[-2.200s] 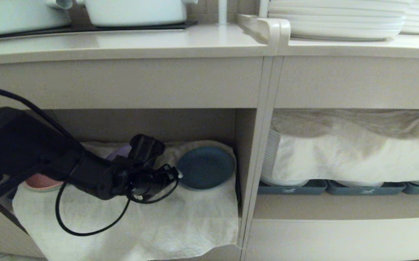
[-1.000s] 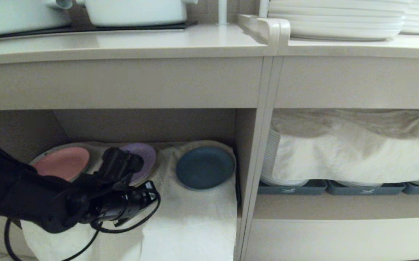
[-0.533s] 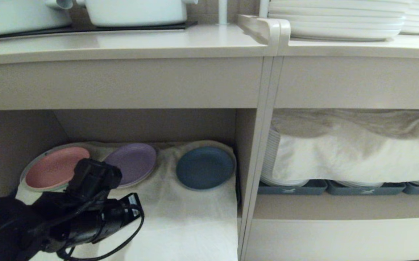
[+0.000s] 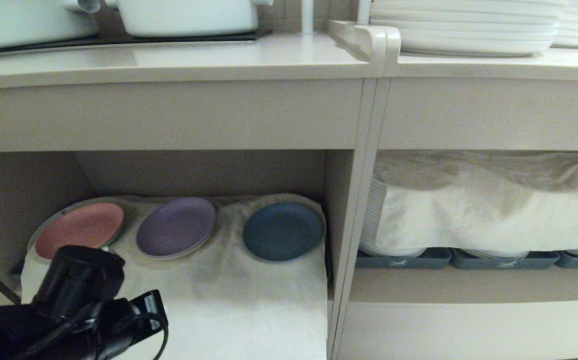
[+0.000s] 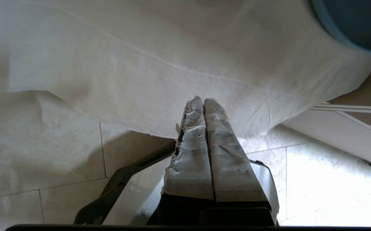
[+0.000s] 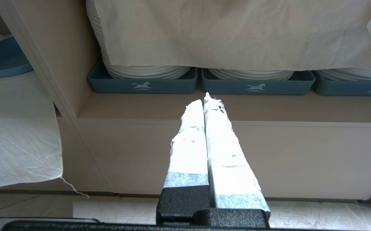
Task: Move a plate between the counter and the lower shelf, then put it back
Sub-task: Pick up the plate in the cupboard
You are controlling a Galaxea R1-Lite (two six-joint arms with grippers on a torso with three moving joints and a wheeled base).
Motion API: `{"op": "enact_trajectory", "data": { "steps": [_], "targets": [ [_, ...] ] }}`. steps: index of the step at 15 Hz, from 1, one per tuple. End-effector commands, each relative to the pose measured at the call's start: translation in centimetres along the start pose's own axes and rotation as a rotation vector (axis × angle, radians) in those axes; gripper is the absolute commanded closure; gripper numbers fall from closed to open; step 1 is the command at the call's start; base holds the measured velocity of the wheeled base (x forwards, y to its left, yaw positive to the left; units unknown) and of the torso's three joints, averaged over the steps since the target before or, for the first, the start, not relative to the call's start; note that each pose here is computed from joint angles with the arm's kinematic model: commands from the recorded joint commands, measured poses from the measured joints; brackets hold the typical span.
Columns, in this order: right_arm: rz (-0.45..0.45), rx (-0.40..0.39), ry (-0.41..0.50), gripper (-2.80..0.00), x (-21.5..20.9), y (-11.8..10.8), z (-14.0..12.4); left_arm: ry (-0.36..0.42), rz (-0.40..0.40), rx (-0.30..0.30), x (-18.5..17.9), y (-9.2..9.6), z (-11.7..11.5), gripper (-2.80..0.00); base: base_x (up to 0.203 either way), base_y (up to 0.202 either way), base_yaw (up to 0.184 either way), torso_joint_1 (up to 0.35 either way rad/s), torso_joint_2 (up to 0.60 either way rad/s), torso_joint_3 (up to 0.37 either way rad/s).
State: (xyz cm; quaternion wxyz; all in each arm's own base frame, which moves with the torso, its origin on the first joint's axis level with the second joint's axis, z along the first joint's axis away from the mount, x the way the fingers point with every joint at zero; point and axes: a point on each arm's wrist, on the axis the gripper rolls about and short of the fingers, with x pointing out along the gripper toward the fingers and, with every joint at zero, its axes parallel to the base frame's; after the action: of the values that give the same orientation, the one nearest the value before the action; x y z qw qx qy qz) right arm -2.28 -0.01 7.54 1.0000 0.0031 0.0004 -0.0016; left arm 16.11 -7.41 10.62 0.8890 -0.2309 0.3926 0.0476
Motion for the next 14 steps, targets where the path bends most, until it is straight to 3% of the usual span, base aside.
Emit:
{"op": "enact_trajectory", "data": {
  "steps": [1,4,7,14],
  "targets": [
    [0.000,0.000,0.001,0.00,0.0,0.0,0.0,-0.021,-0.012,-0.009,-0.8,0.5,-0.2,0.00,0.000,0.000,0.000,0.000,0.00,0.000],
    [0.000,0.000,0.001,0.00,0.0,0.0,0.0,-0.044,-0.001,-0.007,-1.6,1.3,-0.7,0.00,0.000,0.000,0.000,0.000,0.00,0.000],
    [0.000,0.000,0.001,0.00,0.0,0.0,0.0,-0.065,-0.003,0.059,-2.6,2.5,-1.5,0.00,0.000,0.000,0.000,0.000,0.00,0.000],
    [0.000,0.000,0.001,0.00,0.0,0.0,0.0,-0.107,0.011,0.067,-3.1,2.7,-1.4,0.00,0.000,0.000,0.000,0.000,0.00,0.000]
  ]
}}
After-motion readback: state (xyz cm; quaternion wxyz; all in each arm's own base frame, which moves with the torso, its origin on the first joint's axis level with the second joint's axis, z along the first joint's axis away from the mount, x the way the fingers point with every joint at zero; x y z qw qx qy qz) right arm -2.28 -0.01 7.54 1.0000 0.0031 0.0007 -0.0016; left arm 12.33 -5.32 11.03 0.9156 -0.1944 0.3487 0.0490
